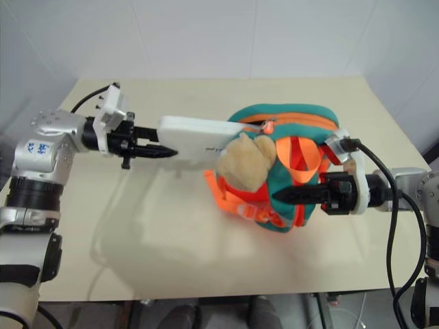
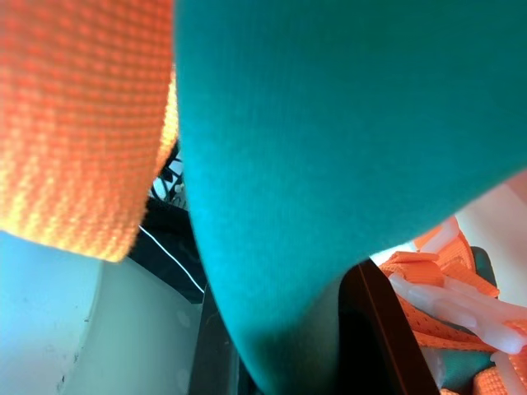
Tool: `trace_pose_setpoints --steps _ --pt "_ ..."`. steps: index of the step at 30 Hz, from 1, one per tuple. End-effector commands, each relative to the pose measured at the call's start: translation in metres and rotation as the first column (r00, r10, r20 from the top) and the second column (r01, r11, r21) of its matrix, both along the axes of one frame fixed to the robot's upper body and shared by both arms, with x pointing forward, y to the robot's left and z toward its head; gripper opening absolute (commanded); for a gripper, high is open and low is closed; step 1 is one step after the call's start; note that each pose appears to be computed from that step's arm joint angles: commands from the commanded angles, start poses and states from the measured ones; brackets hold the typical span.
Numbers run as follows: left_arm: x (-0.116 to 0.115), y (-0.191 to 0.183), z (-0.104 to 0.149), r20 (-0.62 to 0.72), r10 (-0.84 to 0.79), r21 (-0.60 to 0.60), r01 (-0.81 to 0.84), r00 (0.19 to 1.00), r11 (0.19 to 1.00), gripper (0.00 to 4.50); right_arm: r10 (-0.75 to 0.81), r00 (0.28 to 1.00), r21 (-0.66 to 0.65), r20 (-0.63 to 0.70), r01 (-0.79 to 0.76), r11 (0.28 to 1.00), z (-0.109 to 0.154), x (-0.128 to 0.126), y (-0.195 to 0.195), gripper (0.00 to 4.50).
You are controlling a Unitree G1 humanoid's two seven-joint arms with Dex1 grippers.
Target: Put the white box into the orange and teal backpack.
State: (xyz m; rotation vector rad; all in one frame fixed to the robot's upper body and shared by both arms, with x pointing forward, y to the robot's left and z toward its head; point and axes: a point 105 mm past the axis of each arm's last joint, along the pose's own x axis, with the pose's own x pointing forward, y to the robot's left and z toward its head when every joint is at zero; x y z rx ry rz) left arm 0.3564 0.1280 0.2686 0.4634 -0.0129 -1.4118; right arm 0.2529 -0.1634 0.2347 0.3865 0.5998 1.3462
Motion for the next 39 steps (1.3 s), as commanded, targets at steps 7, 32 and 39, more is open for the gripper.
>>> trace_pose_setpoints --steps 7,32,39 --pt "0.002 -0.076 0.002 0.02 -0.144 -0.007 0.144 0.989 0.99 1.29 0.065 0.998 0.009 0.027 -0.065 0.998 0.001 -0.006 0.013 0.55" --pt "-0.006 -0.053 -0.004 0.023 -0.131 -0.024 0.131 0.991 0.991 4.47 0.074 0.996 0.033 0.047 -0.075 0.997 -0.002 -0.002 0.02 0.55" --pt "-0.014 -0.013 0.015 0.071 -0.077 -0.093 0.083 0.995 0.992 4.47 0.079 0.996 0.036 0.048 -0.081 0.996 -0.004 0.0 0.022 0.55"
